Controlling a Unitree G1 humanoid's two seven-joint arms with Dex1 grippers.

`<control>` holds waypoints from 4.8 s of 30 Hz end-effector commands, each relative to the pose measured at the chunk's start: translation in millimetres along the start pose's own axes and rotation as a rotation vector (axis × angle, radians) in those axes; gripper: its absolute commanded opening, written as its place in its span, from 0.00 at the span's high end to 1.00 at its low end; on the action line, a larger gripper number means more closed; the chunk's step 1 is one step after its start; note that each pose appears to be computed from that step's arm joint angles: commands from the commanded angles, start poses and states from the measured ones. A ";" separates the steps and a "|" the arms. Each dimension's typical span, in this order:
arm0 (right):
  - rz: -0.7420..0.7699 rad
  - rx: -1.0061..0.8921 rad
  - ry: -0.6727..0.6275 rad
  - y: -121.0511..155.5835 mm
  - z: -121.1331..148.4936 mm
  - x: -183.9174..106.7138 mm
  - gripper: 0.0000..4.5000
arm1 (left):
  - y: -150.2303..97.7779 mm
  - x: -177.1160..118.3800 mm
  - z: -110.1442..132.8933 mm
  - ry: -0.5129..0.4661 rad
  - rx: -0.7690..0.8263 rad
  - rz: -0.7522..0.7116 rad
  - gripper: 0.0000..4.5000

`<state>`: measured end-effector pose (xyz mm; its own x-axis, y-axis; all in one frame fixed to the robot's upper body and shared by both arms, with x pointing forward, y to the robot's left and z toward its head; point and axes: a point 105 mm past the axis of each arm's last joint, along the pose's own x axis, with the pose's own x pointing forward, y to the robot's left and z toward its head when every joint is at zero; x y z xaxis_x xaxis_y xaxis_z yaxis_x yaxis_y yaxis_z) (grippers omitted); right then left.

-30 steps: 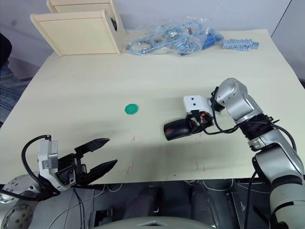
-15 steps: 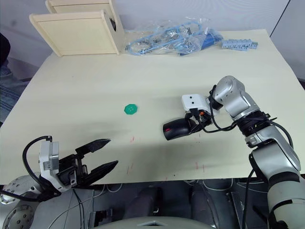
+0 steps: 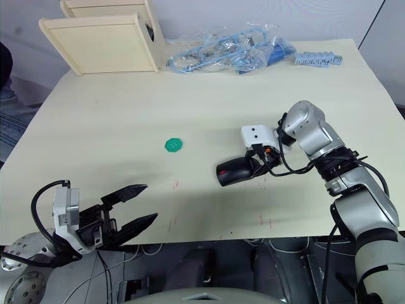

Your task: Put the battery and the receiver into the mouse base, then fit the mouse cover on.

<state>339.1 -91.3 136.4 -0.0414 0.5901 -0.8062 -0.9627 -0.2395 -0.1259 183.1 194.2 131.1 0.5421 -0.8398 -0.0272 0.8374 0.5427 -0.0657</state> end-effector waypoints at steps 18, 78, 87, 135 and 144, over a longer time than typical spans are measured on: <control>0.009 -0.044 -0.010 -3.4 9.8 2.4 0.32 | -4.7 1.5 5.8 -0.017 0.032 -0.014 0.00; -0.249 0.000 -0.497 22.8 2.4 -23.5 0.13 | 1.2 6.9 11.5 -0.012 0.048 -0.050 0.00; -0.236 0.028 -0.481 9.9 -9.0 -10.6 0.13 | 2.3 6.1 13.4 -0.003 0.056 -0.071 0.00; -0.186 0.009 -0.483 5.4 -10.9 5.1 0.13 | -3.5 -5.0 8.0 -0.002 0.063 -0.072 0.00; -0.183 0.010 -0.484 5.5 -10.4 5.9 0.13 | -6.8 -7.2 7.4 -0.001 0.062 -0.069 0.00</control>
<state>335.1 -100.9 114.3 0.0147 0.9062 -0.4225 -0.9788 -0.0733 -0.1911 177.0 201.0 131.6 0.5006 -0.8647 -0.0418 0.8642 0.5020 -0.0353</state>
